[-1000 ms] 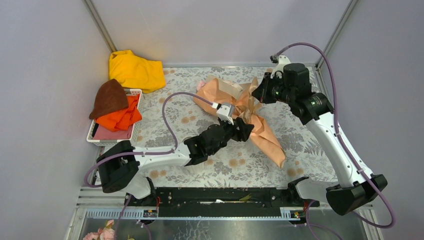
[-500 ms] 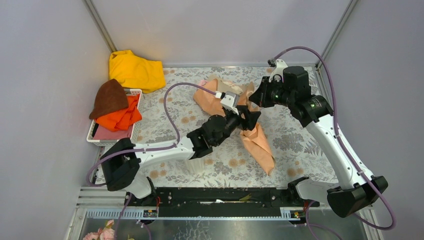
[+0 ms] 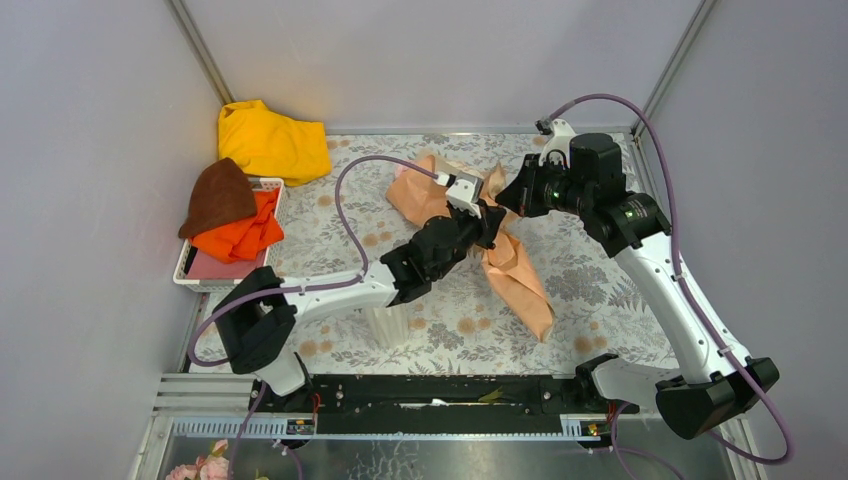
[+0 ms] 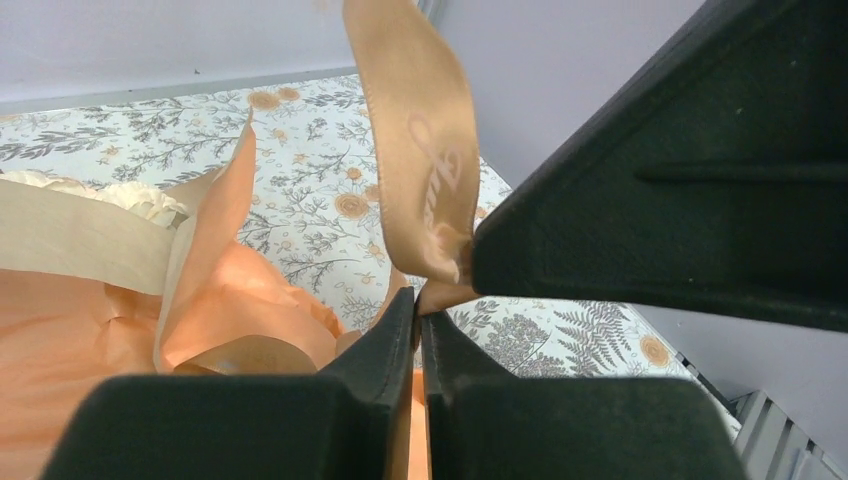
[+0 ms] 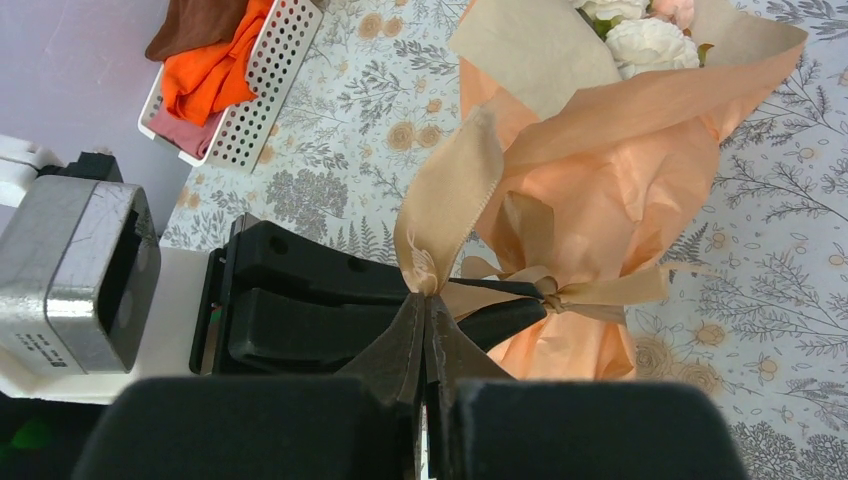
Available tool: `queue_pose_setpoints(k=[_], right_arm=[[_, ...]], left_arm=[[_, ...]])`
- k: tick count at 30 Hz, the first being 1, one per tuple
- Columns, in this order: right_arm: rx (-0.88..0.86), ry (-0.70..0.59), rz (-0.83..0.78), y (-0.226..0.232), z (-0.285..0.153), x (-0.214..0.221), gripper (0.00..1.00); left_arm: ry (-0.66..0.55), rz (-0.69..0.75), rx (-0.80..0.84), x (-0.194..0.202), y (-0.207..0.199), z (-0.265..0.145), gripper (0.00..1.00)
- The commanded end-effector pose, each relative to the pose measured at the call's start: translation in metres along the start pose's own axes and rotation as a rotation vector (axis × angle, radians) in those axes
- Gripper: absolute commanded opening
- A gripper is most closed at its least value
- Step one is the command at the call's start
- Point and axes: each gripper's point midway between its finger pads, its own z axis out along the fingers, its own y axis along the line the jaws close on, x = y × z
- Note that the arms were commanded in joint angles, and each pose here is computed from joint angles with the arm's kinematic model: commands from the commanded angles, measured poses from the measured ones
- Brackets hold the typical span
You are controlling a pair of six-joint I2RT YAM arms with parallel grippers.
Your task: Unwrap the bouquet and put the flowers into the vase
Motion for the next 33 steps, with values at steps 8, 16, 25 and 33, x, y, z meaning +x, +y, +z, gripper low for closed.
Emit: queue_pose_setpoints(k=[8,16,25,33], right_arm=[[-0.074,-0.081,-0.022,0.020,-0.008,-0.017,0.03],[0.078,-0.131,0.008,-0.012,-0.001,-0.018,0.79],[0.135,0.015,0.129,-0.044,0.046,0.032,0.61],[0.148,0.068,0.148,-0.059,0.070,0.052,0.63]], left_arm=[[-0.078,-0.036,-0.045,-0.034,0.017,-0.003,0.00],[-0.114,-0.053,-0.088,-0.052,0.031,-0.019,0.00],[-0.118,-0.057,-0.095,-0.054,0.035,-0.023,0.00],[-0.119,-0.056,-0.094,-0.056,0.037,-0.024,0.00]])
